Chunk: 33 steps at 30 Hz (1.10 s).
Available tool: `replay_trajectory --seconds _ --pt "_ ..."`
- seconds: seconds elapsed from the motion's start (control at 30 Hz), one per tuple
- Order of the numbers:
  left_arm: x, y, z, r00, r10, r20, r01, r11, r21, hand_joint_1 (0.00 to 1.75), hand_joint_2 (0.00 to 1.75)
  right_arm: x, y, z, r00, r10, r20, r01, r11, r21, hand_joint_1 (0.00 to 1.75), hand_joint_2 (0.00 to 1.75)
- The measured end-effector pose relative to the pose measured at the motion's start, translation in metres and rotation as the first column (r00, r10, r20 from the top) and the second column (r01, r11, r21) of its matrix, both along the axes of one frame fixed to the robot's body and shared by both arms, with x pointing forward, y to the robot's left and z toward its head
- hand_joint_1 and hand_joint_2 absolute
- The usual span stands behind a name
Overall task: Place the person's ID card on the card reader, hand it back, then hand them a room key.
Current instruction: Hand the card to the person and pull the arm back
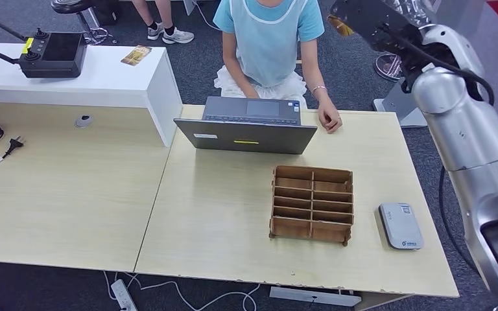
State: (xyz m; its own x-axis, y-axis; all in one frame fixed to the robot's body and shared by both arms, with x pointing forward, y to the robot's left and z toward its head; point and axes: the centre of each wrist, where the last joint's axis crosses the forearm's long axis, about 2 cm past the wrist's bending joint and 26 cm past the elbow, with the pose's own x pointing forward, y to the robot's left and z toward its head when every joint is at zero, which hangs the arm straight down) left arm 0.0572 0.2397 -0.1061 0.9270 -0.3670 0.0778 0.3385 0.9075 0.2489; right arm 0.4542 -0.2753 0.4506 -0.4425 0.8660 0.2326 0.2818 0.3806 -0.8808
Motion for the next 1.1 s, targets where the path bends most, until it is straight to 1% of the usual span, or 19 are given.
replay_trajectory --seconds 0.13,0.3,0.37,0.43,0.5,0.57,0.67,0.87,1.1 --pt "0.0 0.001 0.0 1.0 -0.011 0.002 0.011 1.0 0.0 0.0 0.0 0.004 0.013 0.005 1.0 -0.007 0.007 0.007 1.0 -0.019 1.75 1.75" --pt "0.0 0.001 0.0 1.0 -0.019 0.004 0.019 1.0 0.002 0.0 0.0 0.008 0.021 0.007 1.0 0.004 0.009 -0.003 0.999 -0.041 1.75 1.75" --pt "0.001 0.001 0.0 1.0 -0.029 0.006 0.029 1.0 0.001 0.0 0.0 0.01 0.023 0.005 1.0 0.012 0.023 -0.01 0.998 -0.067 1.75 0.87" --pt "0.001 0.001 0.0 0.999 -0.041 0.007 0.041 0.999 -0.003 0.0 0.0 0.014 0.024 0.001 0.999 0.005 0.045 0.0 0.994 -0.109 1.75 0.87" --pt "0.002 0.001 0.0 0.999 -0.053 0.006 0.053 0.999 -0.006 0.0 0.0 0.019 0.026 -0.006 0.997 -0.025 0.066 0.037 0.984 -0.177 1.75 1.75" --pt "0.003 0.001 0.0 0.998 -0.068 0.007 0.068 0.998 -0.006 0.0 0.0 0.025 0.029 -0.015 0.996 -0.061 0.069 0.077 0.965 -0.251 1.75 1.75" --pt "0.005 0.0 0.001 0.997 -0.083 0.009 0.083 0.997 -0.005 0.0 0.0 0.032 0.033 -0.03 0.994 -0.105 0.04 0.113 0.946 -0.304 1.75 1.75" --pt "0.008 0.0 0.001 0.996 -0.091 0.015 0.091 0.996 0.001 0.0 0.0 0.043 0.031 -0.047 0.983 -0.183 -0.016 0.168 0.928 -0.332 1.75 1.75" --pt "0.008 -0.007 0.002 0.997 -0.079 0.018 0.078 0.996 0.031 0.0 0.0 0.048 0.02 -0.059 0.969 -0.243 -0.053 0.209 0.912 -0.354 1.75 1.75"
